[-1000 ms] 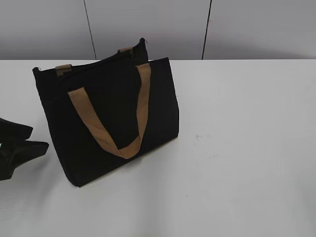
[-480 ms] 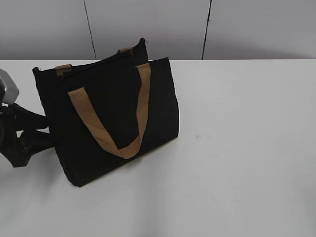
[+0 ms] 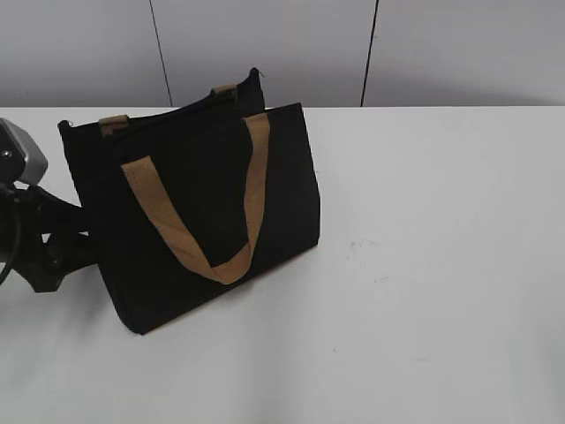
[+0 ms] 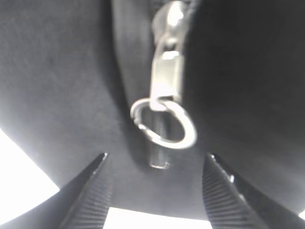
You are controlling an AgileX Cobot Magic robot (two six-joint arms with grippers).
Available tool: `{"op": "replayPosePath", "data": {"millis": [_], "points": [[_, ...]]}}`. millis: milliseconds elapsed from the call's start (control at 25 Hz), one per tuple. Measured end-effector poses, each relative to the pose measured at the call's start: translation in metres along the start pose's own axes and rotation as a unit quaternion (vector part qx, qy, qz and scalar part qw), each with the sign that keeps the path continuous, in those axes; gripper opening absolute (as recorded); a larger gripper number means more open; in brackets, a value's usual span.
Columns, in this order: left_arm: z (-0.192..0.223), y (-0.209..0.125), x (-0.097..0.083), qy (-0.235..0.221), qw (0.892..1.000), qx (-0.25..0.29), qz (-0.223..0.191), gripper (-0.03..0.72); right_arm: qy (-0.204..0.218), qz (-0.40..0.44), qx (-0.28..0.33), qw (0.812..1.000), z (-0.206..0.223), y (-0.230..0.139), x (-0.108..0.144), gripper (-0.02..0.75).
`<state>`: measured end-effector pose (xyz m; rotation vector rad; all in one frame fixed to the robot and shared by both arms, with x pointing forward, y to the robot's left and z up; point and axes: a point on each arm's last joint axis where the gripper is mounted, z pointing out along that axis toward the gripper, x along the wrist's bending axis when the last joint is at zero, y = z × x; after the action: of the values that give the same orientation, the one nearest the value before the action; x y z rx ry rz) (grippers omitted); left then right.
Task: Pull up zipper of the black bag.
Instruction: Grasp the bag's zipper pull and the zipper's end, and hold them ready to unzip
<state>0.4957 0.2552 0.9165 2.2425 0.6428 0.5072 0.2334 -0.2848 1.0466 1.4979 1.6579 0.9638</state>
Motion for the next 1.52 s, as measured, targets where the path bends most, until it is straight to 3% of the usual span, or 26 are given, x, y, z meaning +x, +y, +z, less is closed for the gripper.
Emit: {"op": "replayPosePath", "data": {"millis": [560, 840, 1120, 1520], "points": [[0.010, -0.006, 0.003, -0.012, 1.000, 0.010, -0.014, 0.438, 0.000, 0.000, 0.000, 1.000, 0.000, 0.000, 0.000, 0.421], [0.010, -0.003, 0.001, -0.023, 1.000, -0.008, -0.014, 0.298, 0.000, 0.000, 0.000, 1.000, 0.000, 0.000, 0.000, 0.421], [0.010, -0.003, 0.001, -0.023, 1.000, -0.008, -0.014, 0.067, 0.000, 0.000, 0.000, 1.000, 0.000, 0.000, 0.000, 0.421], [0.003, 0.005, 0.003, -0.008, 1.000, -0.017, -0.008, 0.050, 0.001, 0.001, 0.001, 1.000, 0.001, 0.000, 0.000, 0.421]]}}
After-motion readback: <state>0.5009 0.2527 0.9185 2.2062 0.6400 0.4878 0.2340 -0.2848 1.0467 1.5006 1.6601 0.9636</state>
